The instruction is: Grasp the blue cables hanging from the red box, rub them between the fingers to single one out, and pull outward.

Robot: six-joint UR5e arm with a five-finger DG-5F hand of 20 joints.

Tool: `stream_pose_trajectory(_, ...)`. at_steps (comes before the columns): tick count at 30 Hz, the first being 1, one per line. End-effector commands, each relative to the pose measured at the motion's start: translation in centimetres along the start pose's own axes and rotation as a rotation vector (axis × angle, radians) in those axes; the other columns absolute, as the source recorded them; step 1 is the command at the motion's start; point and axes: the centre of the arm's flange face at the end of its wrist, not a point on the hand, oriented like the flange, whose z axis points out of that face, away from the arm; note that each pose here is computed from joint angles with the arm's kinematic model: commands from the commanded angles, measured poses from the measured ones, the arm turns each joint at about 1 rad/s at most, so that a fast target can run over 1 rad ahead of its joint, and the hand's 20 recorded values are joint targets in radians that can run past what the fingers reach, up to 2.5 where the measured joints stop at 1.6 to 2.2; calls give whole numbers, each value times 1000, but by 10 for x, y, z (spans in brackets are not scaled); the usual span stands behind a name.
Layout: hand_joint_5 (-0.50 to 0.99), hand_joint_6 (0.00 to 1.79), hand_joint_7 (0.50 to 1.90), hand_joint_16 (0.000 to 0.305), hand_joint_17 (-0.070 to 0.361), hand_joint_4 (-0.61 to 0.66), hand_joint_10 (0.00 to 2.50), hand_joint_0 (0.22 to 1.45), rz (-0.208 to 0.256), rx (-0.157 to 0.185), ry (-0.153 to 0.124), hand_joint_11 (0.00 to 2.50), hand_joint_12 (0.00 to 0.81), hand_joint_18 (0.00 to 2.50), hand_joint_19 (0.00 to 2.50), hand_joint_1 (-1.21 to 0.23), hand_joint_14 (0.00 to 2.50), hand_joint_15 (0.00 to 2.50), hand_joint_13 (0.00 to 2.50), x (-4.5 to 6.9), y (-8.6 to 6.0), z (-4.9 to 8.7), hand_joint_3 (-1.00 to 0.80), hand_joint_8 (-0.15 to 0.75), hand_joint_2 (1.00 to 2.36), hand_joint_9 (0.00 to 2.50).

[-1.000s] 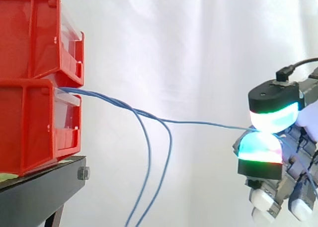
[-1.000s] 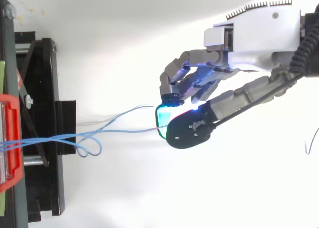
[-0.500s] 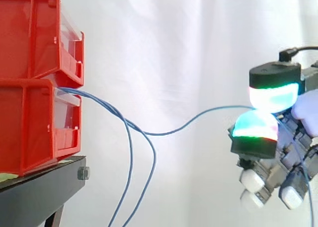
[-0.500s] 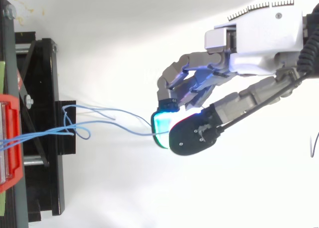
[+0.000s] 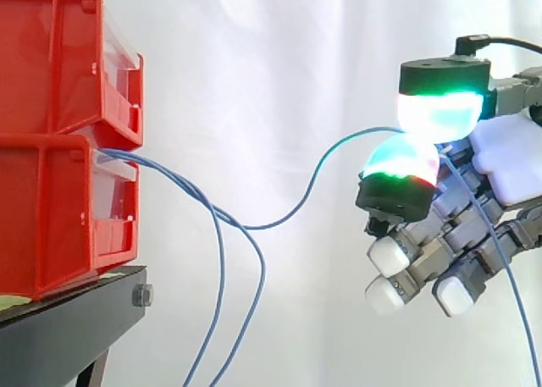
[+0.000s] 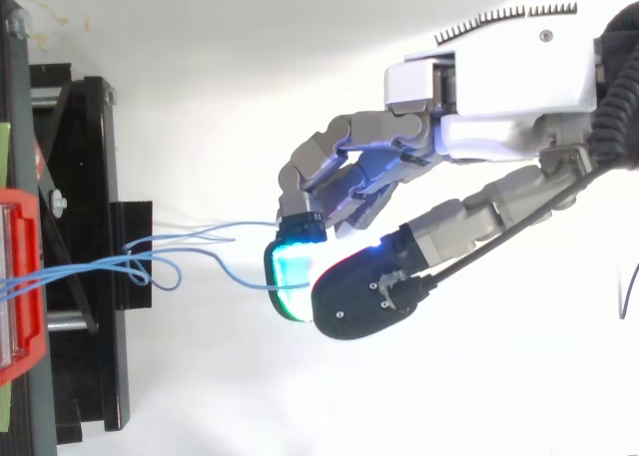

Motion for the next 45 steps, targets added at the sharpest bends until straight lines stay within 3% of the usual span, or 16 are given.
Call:
stream_pose_trajectory(1, -155, 834, 1104, 48, 108, 199, 8, 596, -3, -10, -3, 318, 357, 482, 442, -692, 4, 140, 387, -1, -1, 2, -7, 308, 1020, 615)
stream_pose_trajectory(3, -155, 834, 1104, 48, 108, 200, 6, 596, -23, -28, -21, 320, 357, 483, 443, -691, 4, 137, 387, -8, -3, 3, -7, 308, 1020, 617)
stream_pose_trajectory(6, -155, 834, 1111, 48, 108, 202, 6, 595, -53, -64, -24, 321, 356, 486, 442, -690, 5, 140, 387, -9, -8, 8, -4, 311, 1020, 616)
stream_pose_trajectory(7, -155, 834, 1111, 48, 108, 202, 6, 596, -82, -128, -16, 318, 357, 486, 442, -690, 4, 140, 387, -10, -17, 14, -7, 310, 1020, 616)
stream_pose_trajectory(9, -155, 834, 1111, 48, 108, 202, 6, 596, -86, -166, -12, 315, 356, 487, 442, -690, 4, 140, 388, -10, -22, 17, -7, 309, 1020, 616)
stream_pose_trajectory(12, -155, 835, 1111, 48, 108, 200, 6, 595, -82, -283, -14, 317, 357, 487, 441, -690, 5, 136, 388, -11, -39, 26, -4, 311, 1020, 616)
stream_pose_trajectory(14, -155, 835, 1108, 48, 108, 203, 6, 596, -79, -314, -17, 317, 356, 487, 441, -689, 4, 137, 389, -13, -40, 27, -7, 311, 1020, 616)
stream_pose_trajectory(15, -155, 835, 1108, 48, 108, 202, 6, 596, -72, -344, -16, 313, 355, 487, 441, -689, 5, 141, 389, -12, -38, 29, -7, 311, 1020, 616)
stream_pose_trajectory(25, -155, 836, 1104, 48, 108, 206, 6, 593, -73, -335, -16, 317, 357, 485, 439, -684, 4, 137, 390, -13, -40, 28, -3, 314, 1019, 617)
stream_pose_trajectory(34, -154, 837, 1104, 48, 108, 207, 8, 594, -154, -325, -29, 318, 357, 487, 447, -683, 4, 139, 387, -13, -41, 28, -3, 316, 1019, 623)
stream_pose_trajectory(45, -154, 837, 1104, 48, 109, 206, 6, 593, -167, -324, -30, 313, 357, 489, 436, -683, 4, 137, 391, -12, -41, 28, 2, 316, 1019, 632)
